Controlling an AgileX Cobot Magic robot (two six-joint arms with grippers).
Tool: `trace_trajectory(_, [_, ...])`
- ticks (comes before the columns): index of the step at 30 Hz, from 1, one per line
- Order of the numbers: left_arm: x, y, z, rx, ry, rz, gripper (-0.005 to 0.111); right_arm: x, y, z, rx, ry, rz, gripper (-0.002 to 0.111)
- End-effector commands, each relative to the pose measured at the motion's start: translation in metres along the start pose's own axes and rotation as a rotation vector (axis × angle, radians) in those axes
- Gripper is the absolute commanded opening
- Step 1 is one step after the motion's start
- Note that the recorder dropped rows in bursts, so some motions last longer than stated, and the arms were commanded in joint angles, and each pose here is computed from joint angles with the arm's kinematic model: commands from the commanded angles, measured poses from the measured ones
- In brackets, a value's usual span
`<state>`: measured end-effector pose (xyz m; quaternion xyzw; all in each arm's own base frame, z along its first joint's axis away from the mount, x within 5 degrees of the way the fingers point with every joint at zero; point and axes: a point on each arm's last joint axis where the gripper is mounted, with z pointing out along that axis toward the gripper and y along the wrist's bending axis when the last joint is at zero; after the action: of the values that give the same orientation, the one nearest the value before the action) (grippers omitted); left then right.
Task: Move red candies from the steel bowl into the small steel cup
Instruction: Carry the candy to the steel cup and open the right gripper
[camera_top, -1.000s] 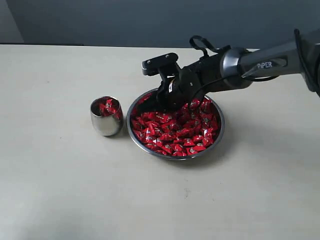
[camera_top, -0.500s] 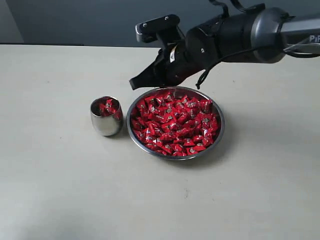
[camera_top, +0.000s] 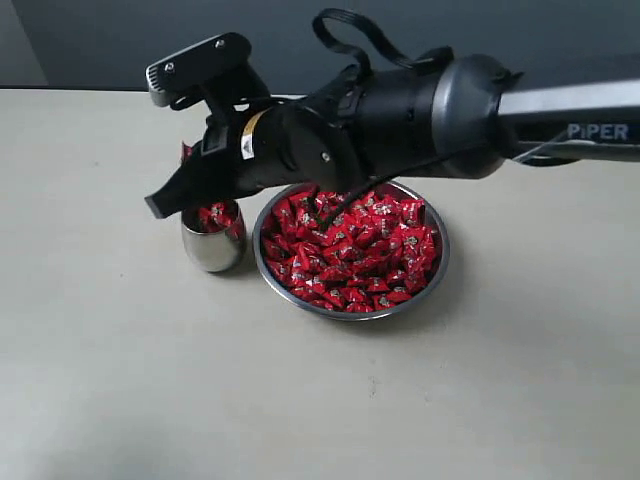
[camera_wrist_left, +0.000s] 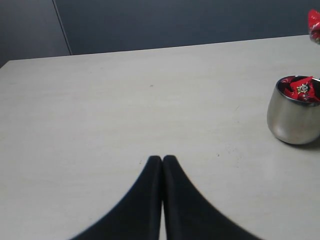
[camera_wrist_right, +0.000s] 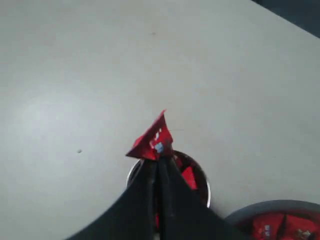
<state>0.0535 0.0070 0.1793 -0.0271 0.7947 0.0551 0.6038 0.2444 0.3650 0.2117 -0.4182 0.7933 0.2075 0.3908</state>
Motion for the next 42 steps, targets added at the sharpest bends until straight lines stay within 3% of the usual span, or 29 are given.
trace_trajectory(1, [-0.003,0.0,-0.001,0.006,-0.019,0.002,0.0,0.009,0.005,0.014,-0.008,0.019,-0.017,0.0])
trace_trajectory(25, [-0.003,0.0,-0.001,0.006,-0.019,0.002,0.0,0.023,-0.004,0.046,0.015,0.149,-0.032,0.0])
trace_trajectory(28, [-0.003,0.0,-0.001,0.006,-0.019,0.002,0.0,0.023,-0.004,0.046,0.015,0.149,-0.032,0.007])
trace_trajectory(33, [-0.003,0.0,-0.001,0.006,-0.019,0.002,0.0,0.022,-0.004,0.046,0.015,0.145,-0.032,0.036])
trace_trajectory(42, [-0.003,0.0,-0.001,0.006,-0.019,0.002,0.0,-0.001,-0.004,0.022,0.017,0.085,-0.031,0.039])
